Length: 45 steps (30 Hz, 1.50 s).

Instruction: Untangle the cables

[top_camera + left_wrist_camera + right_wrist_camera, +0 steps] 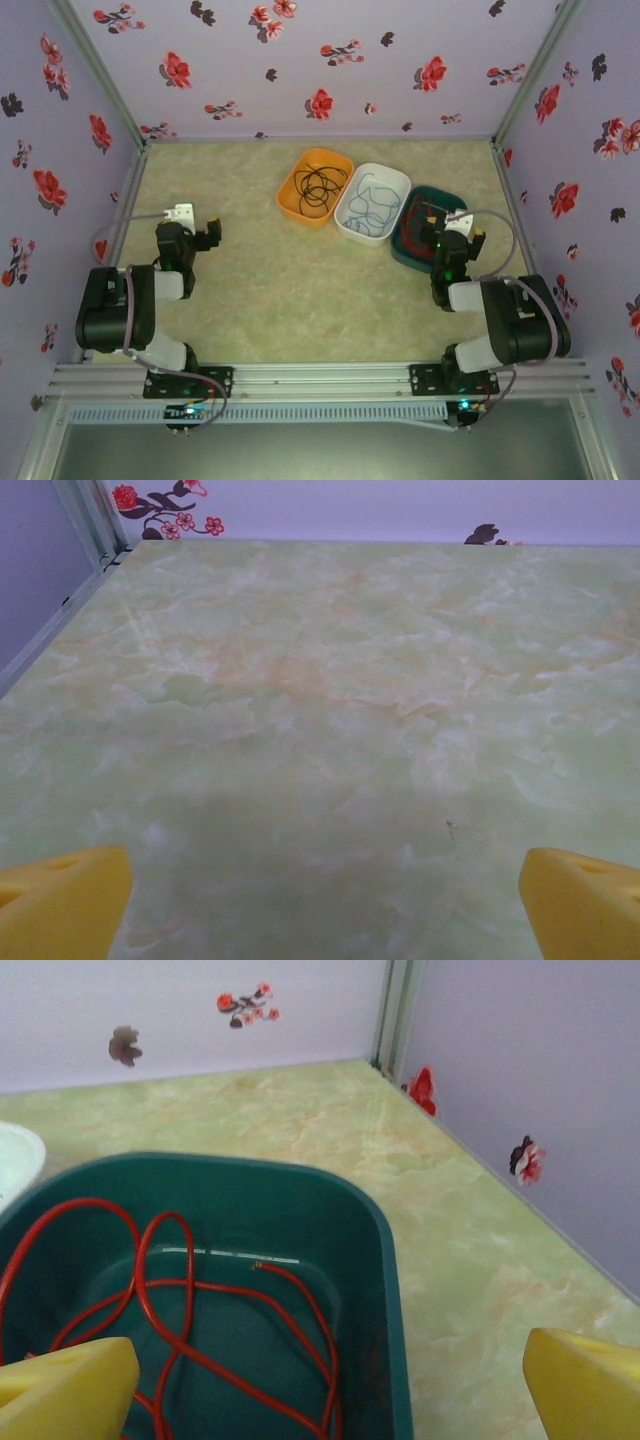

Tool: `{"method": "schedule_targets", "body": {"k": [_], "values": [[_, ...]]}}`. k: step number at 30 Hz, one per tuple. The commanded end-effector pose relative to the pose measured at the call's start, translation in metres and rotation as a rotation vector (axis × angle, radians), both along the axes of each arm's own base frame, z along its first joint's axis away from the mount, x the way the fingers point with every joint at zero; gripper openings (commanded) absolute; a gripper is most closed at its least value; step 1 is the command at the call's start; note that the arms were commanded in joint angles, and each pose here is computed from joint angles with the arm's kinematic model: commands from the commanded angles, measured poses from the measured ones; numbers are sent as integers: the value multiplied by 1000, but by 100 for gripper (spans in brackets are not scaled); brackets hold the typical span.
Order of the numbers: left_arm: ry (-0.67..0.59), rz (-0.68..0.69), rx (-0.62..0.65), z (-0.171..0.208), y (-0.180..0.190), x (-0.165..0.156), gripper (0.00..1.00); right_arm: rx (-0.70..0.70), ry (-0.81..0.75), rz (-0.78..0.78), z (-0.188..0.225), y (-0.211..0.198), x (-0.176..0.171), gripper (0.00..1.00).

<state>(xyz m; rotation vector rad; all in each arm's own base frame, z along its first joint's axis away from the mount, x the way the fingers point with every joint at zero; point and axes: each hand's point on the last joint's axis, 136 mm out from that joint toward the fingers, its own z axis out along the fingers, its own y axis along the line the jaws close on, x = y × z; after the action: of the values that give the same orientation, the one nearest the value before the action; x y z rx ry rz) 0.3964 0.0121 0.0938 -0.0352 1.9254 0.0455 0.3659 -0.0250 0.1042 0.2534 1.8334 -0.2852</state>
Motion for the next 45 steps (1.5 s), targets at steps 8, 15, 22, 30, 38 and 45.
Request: {"method": "schedule_targets", "body": {"k": [8, 15, 22, 30, 38, 45], "values": [[-1, 8, 26, 1, 1, 3, 100, 82, -41, -32, -7, -18, 8, 99], [0, 9, 26, 1, 1, 2, 100, 119, 59, 88, -17, -3, 27, 99], [-1, 8, 25, 1, 1, 2, 100, 152, 72, 180, -18, 7, 31, 99], [0, 4, 30, 0, 0, 2, 100, 148, 66, 220, -18, 13, 30, 99], [-2, 1, 31, 1, -1, 2, 100, 146, 68, 160, -18, 3, 30, 99], [-2, -1, 31, 0, -1, 2, 100, 146, 66, 160, -18, 4, 30, 99]]}}
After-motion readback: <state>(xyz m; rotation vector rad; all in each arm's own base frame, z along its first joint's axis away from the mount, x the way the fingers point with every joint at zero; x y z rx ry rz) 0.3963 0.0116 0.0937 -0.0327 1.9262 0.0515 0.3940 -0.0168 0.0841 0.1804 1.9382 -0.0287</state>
